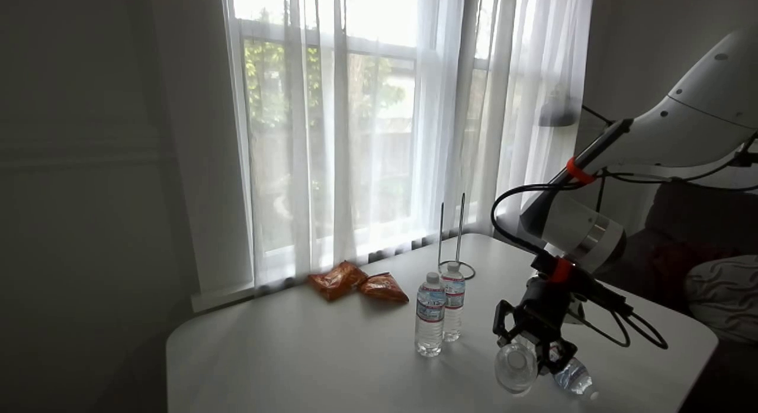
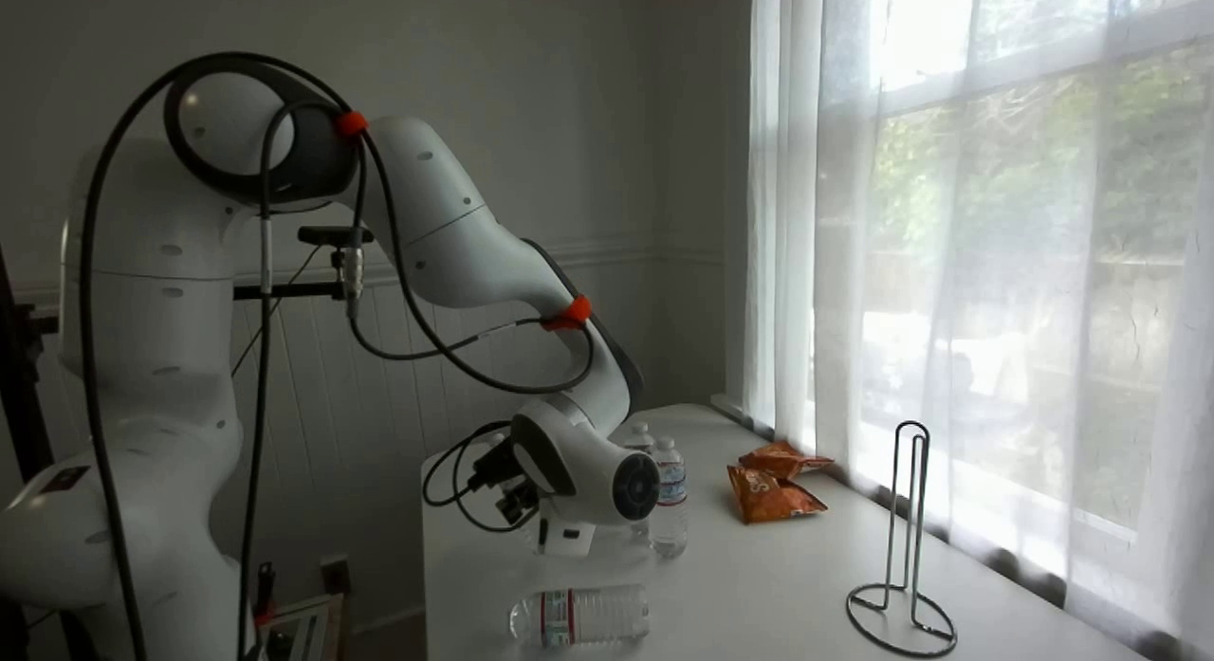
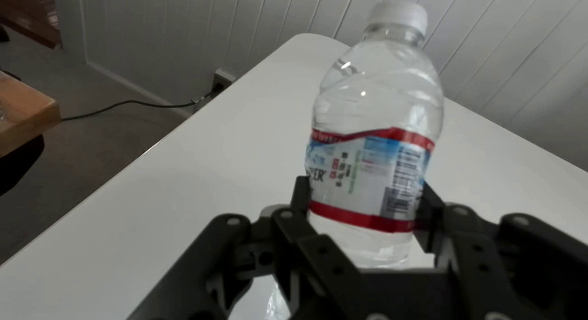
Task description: Pick up the the fallen water bottles one by one and place them the right way up on the table
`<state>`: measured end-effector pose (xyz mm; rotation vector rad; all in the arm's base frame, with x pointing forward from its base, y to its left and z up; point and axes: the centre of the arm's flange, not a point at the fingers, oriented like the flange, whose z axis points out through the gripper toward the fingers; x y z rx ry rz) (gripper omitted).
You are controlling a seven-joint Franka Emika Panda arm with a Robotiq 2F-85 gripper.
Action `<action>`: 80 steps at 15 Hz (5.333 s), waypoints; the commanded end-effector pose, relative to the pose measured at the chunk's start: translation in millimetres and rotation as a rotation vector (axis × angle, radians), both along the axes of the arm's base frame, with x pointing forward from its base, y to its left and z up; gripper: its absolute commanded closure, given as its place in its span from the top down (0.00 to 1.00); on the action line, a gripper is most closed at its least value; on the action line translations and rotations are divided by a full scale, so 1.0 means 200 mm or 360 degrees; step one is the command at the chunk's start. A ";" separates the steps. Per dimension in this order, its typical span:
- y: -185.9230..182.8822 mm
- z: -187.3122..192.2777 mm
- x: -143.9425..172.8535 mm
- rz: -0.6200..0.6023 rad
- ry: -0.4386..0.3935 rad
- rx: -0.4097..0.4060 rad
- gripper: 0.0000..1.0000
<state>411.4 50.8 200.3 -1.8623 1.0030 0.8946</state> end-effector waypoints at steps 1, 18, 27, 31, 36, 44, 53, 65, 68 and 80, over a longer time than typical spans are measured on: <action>0.00 0.00 0.00 0.0000 -0.0001 -0.0001 0.52; -0.02 -0.34 0.07 0.0018 0.0283 0.0494 0.27; 0.04 -0.35 0.21 0.0157 0.0286 0.0499 0.27; 0.09 -0.39 0.26 0.0233 0.0332 0.0571 0.27; 0.08 -0.49 0.27 0.0260 0.0408 0.0668 0.27; 0.05 -0.47 0.32 0.0249 0.0447 0.0566 0.78; 0.01 -0.47 0.31 0.0230 0.0513 0.0477 1.00; -0.24 -0.03 0.26 0.0306 0.0214 -0.0184 1.00; -0.30 0.11 0.27 0.0323 0.0064 -0.0382 1.00; -0.33 0.44 0.15 0.0718 -0.0365 -0.1194 1.00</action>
